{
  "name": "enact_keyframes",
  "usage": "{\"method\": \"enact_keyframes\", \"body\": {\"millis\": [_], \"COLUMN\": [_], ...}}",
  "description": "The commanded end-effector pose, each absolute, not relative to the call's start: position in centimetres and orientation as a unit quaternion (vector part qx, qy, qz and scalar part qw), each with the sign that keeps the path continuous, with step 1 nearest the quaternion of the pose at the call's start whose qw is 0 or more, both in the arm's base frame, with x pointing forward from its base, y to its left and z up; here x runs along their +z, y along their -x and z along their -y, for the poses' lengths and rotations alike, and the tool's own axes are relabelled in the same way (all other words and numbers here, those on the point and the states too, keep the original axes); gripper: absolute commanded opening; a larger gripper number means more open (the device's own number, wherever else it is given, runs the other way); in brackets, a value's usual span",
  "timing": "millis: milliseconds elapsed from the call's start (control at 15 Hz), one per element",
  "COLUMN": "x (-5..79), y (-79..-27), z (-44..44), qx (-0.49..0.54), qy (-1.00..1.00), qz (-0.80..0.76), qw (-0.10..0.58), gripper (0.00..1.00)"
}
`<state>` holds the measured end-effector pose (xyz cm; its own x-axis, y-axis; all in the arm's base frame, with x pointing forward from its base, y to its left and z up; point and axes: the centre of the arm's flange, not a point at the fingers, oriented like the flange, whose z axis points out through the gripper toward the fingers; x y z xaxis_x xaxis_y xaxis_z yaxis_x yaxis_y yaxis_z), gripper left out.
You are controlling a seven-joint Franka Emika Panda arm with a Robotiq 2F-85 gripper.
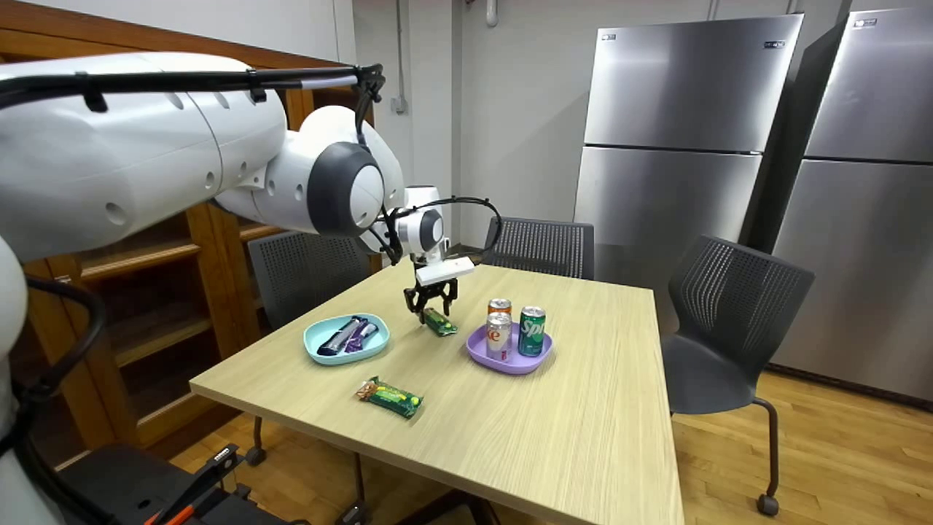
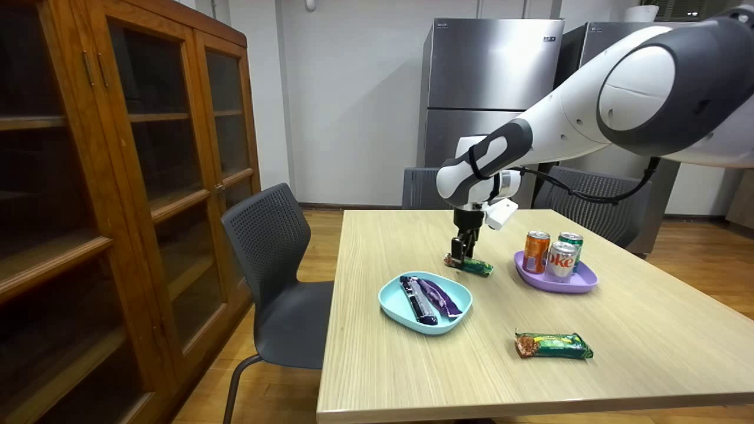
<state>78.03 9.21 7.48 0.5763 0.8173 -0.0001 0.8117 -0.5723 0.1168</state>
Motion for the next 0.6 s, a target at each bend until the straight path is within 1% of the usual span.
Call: {"method": "enact_keyframes", "body": {"millis": [0,133,267,533], "x": [7.3,7.7,8.7,12.2], "y": [-80.4,-80.3,-80.1,-79.4], "z": [-9.4,-9.2,-9.2,-9.5], "qx": [0.023,0.027,0.036,0.053], "qy": [-0.883,-0.883,-0.883,-0.886], "qz": [-0.468,-0.467,-0.466,-0.458], "qw": [0.043,0.046,0.049,0.05], "gripper": [0.42,0.27,0.13,0.13]}}
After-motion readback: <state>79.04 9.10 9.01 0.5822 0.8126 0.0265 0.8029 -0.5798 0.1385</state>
